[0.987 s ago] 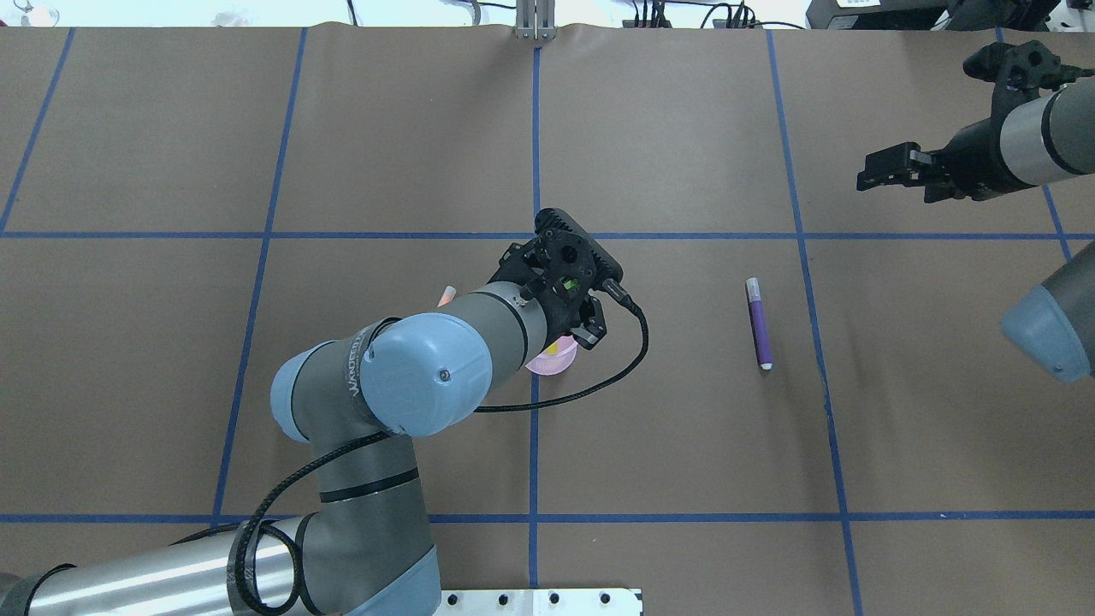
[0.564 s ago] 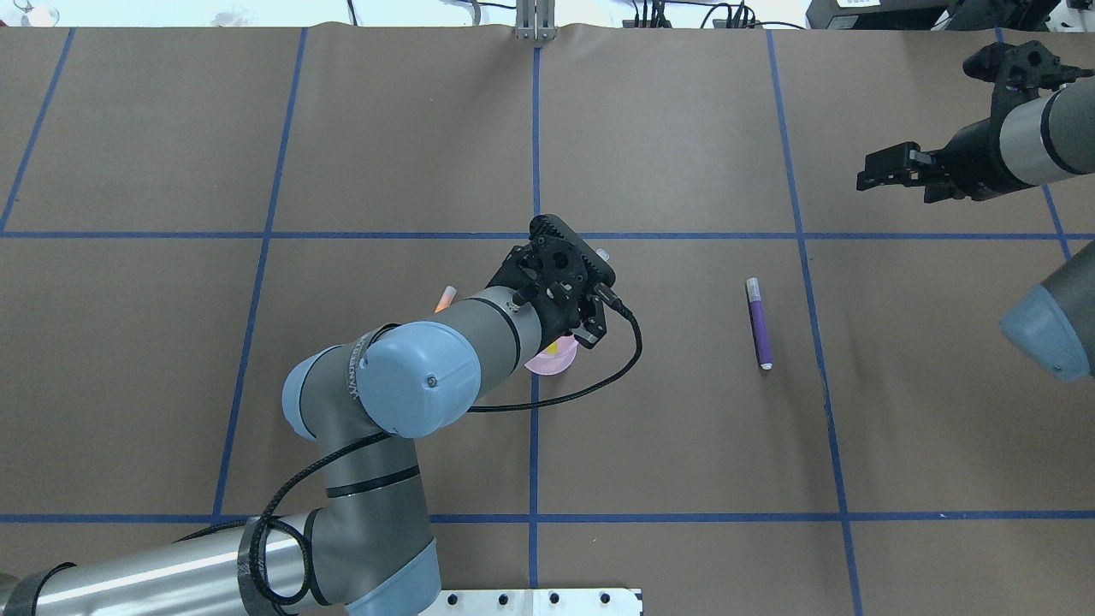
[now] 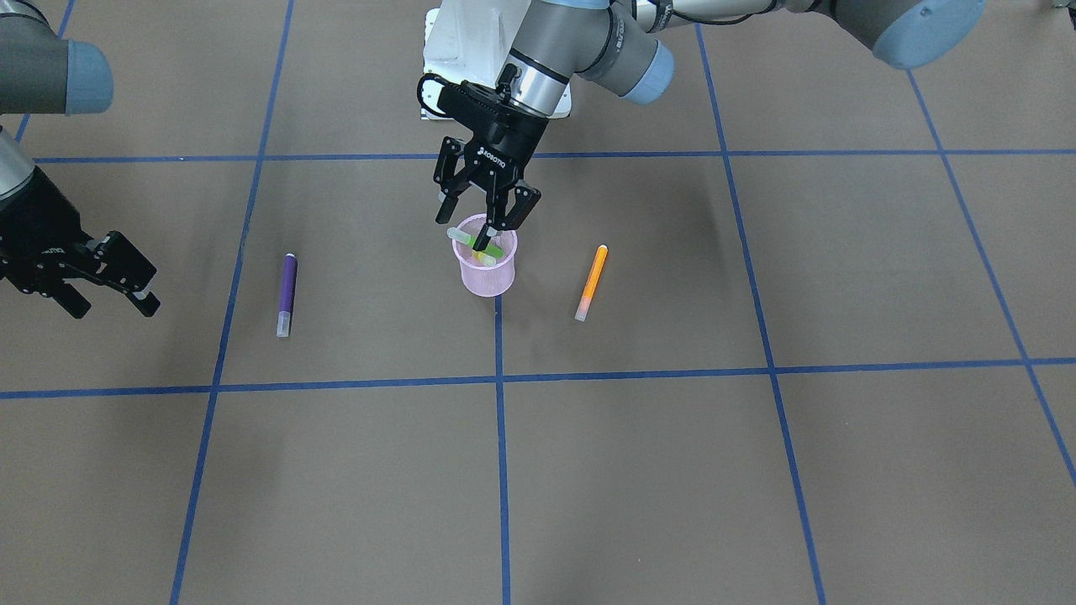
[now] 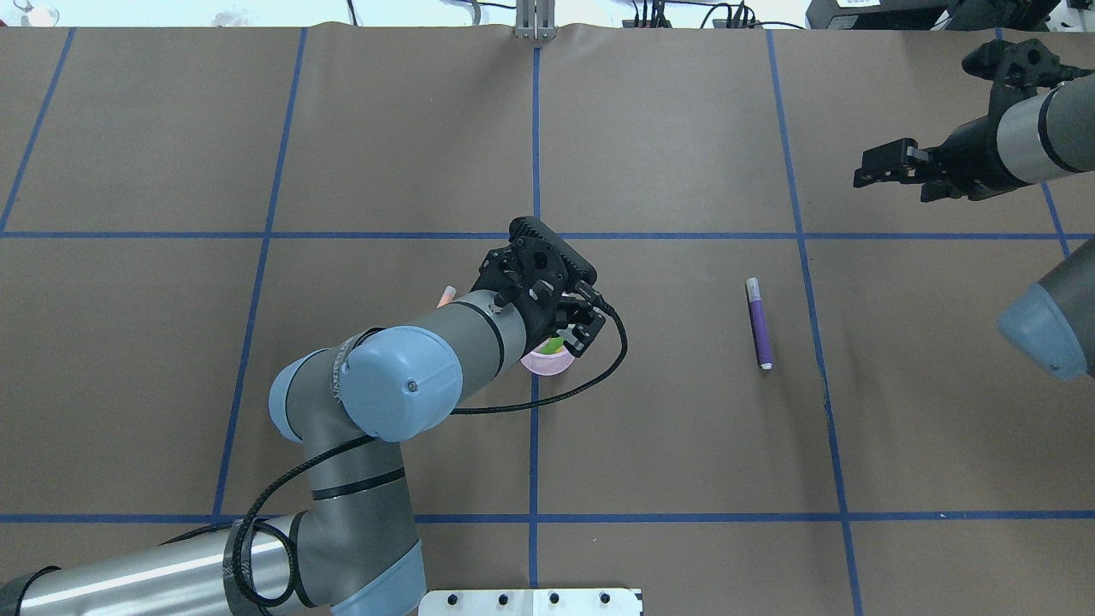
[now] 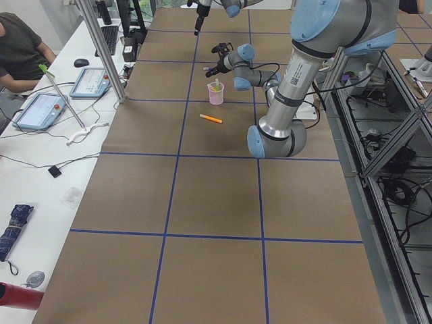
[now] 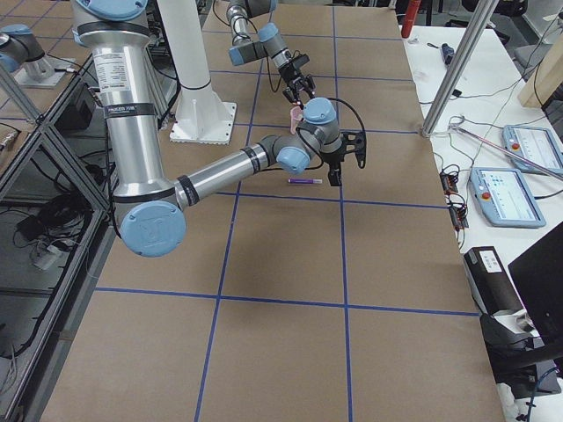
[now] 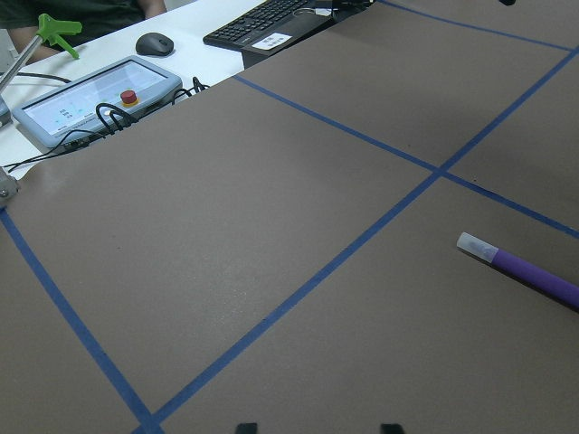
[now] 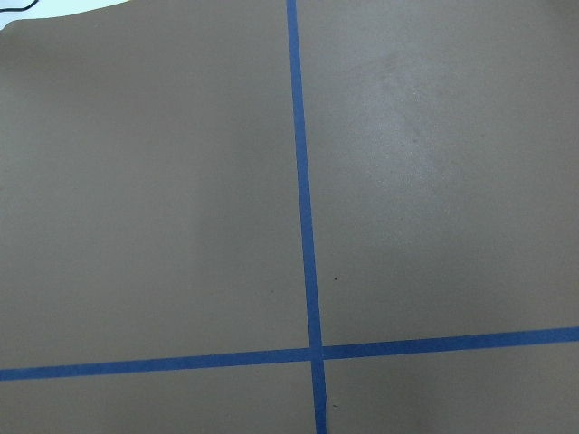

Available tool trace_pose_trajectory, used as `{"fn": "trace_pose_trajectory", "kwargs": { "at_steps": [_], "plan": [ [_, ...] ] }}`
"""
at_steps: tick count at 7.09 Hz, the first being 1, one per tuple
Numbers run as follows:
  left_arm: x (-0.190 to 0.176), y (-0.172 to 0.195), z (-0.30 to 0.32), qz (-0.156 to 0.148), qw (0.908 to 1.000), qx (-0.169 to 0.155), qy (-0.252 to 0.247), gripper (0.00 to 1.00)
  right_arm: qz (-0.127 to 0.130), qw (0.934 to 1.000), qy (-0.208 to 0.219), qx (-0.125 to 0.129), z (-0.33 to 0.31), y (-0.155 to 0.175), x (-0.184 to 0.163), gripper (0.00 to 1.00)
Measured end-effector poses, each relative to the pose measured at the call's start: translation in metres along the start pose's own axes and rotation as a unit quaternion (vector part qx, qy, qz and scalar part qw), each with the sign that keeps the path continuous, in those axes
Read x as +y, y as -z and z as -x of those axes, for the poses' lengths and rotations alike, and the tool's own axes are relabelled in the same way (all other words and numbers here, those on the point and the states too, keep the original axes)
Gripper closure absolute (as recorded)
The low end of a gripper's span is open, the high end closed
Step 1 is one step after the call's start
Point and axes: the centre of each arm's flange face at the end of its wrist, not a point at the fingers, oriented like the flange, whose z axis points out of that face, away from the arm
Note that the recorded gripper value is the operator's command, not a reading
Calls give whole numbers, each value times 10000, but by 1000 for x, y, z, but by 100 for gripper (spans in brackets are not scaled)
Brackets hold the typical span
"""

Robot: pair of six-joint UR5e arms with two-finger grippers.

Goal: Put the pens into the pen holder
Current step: 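Lower the green marker into the cup and open the left gripper, then grasp the purple marker with the right gripper while the left gripper withdraws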

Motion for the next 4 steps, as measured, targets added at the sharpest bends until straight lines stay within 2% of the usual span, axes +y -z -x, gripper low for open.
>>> {"fn": "trace_pose_trajectory", "kwargs": {
  "at_steps": [2,3,4],
  "plan": [
    [13,19,25,-16,9999,-74,155,0,41,10000,15,15,0,-4,4,0],
    [30,35,55,64,9995,-179,260,0,158,9999,23,16,8,-15,16,0],
    [49,44,89,274,9983,-278,438,0,279,9996,21,33,16,-30,32,1]
  ]
}}
